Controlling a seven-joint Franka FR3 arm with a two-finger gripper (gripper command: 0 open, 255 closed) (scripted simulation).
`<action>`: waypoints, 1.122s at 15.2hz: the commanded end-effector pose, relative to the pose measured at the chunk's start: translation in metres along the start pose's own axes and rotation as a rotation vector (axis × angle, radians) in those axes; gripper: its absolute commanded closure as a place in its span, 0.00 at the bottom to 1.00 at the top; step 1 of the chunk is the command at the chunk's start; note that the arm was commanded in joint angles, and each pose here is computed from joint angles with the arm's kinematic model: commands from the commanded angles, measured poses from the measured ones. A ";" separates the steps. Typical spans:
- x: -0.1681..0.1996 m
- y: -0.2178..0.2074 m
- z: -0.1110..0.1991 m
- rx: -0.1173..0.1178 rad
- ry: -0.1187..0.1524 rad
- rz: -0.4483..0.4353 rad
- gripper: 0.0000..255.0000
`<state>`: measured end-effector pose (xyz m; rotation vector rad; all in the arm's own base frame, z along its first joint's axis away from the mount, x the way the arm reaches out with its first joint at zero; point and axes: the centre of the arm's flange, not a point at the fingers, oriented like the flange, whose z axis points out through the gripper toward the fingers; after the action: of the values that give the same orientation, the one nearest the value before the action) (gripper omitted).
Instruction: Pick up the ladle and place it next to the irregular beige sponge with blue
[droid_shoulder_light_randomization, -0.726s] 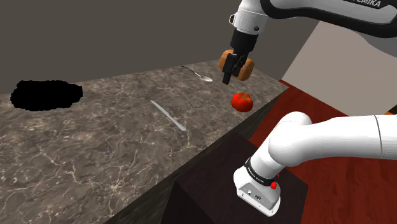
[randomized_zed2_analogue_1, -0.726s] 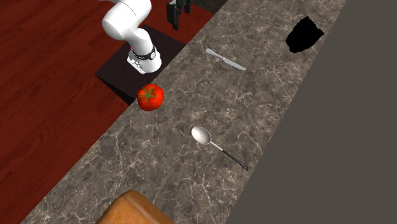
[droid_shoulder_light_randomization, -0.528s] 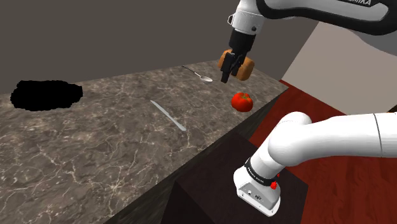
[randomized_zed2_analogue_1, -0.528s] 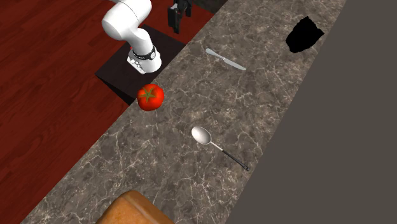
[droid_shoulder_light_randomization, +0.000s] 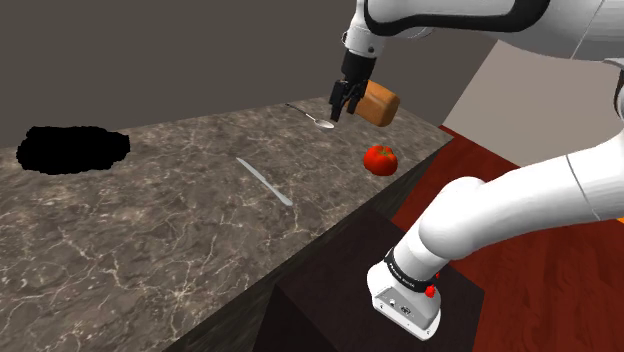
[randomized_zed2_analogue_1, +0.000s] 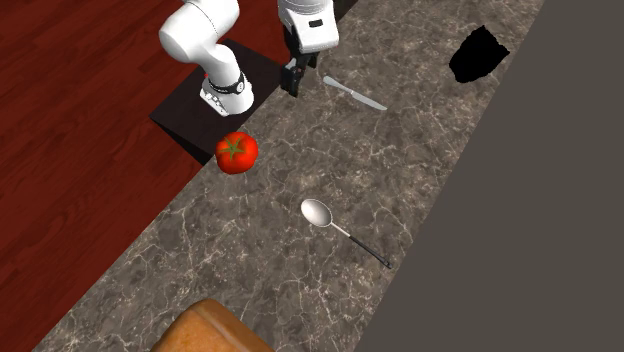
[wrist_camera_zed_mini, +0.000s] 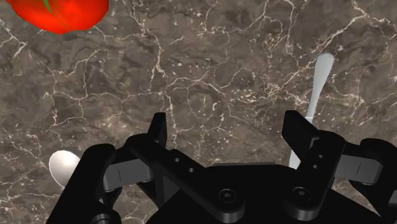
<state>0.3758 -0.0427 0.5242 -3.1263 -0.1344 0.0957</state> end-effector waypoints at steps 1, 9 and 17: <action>0.017 0.016 0.010 0.007 0.004 0.010 0.00; 0.088 0.089 0.043 0.037 0.016 0.049 0.00; 0.157 0.164 0.078 0.067 0.028 0.089 0.00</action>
<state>0.5303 -0.1846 0.4410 -3.0687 0.0006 0.0589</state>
